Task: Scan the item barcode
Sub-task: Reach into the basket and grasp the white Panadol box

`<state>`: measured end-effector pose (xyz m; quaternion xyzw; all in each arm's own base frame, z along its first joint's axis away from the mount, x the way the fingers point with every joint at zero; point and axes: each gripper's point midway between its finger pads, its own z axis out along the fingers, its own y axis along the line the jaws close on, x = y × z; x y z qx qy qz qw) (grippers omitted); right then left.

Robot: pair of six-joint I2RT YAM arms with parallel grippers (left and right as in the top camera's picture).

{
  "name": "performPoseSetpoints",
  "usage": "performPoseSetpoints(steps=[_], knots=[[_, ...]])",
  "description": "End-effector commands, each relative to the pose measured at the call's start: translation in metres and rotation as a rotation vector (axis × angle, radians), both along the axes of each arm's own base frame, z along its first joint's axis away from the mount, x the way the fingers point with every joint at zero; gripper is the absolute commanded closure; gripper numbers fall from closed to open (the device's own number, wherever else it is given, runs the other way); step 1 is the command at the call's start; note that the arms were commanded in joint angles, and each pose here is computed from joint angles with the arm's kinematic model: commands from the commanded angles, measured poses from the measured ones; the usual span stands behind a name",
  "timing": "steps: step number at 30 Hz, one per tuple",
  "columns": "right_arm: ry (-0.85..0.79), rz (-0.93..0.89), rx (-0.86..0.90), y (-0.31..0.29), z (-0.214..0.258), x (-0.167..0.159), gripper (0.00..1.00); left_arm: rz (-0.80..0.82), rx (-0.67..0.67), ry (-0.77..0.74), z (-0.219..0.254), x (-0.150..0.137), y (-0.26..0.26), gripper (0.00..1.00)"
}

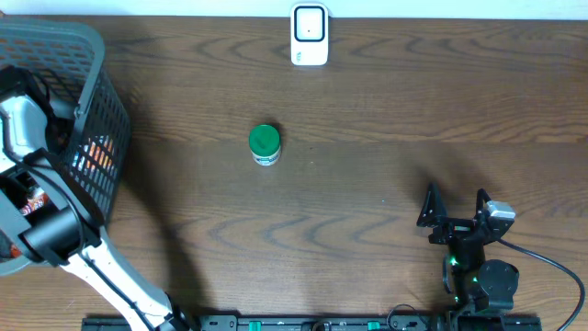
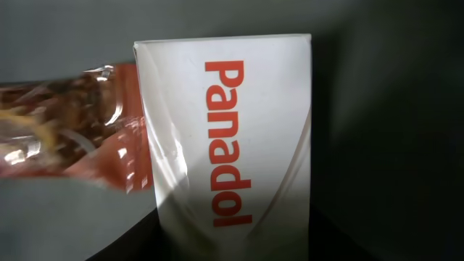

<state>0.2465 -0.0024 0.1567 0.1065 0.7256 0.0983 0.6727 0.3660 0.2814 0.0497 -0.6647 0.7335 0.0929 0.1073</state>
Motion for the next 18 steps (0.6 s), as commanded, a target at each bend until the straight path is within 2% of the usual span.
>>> performPoseSetpoints(steps=[1, 8, 13, 18], knots=[[-0.002, 0.002, 0.01, 0.001, 0.0, 0.0, 0.01, -0.019, 0.06, -0.076, 0.051, -0.001, 0.003, 0.5], [-0.002, 0.002, 0.01, 0.001, 0.0, 0.0, 0.01, -0.055, 0.15, -0.183, 0.127, -0.011, -0.004, 0.49], [-0.002, 0.002, 0.01, 0.001, 0.0, 0.0, 0.01, -0.059, 0.193, -0.269, 0.183, -0.03, -0.019, 0.49], [-0.002, 0.002, 0.01, 0.001, 0.0, 0.0, 0.01, -0.095, 0.232, -0.416, 0.243, -0.048, -0.044, 0.49]])
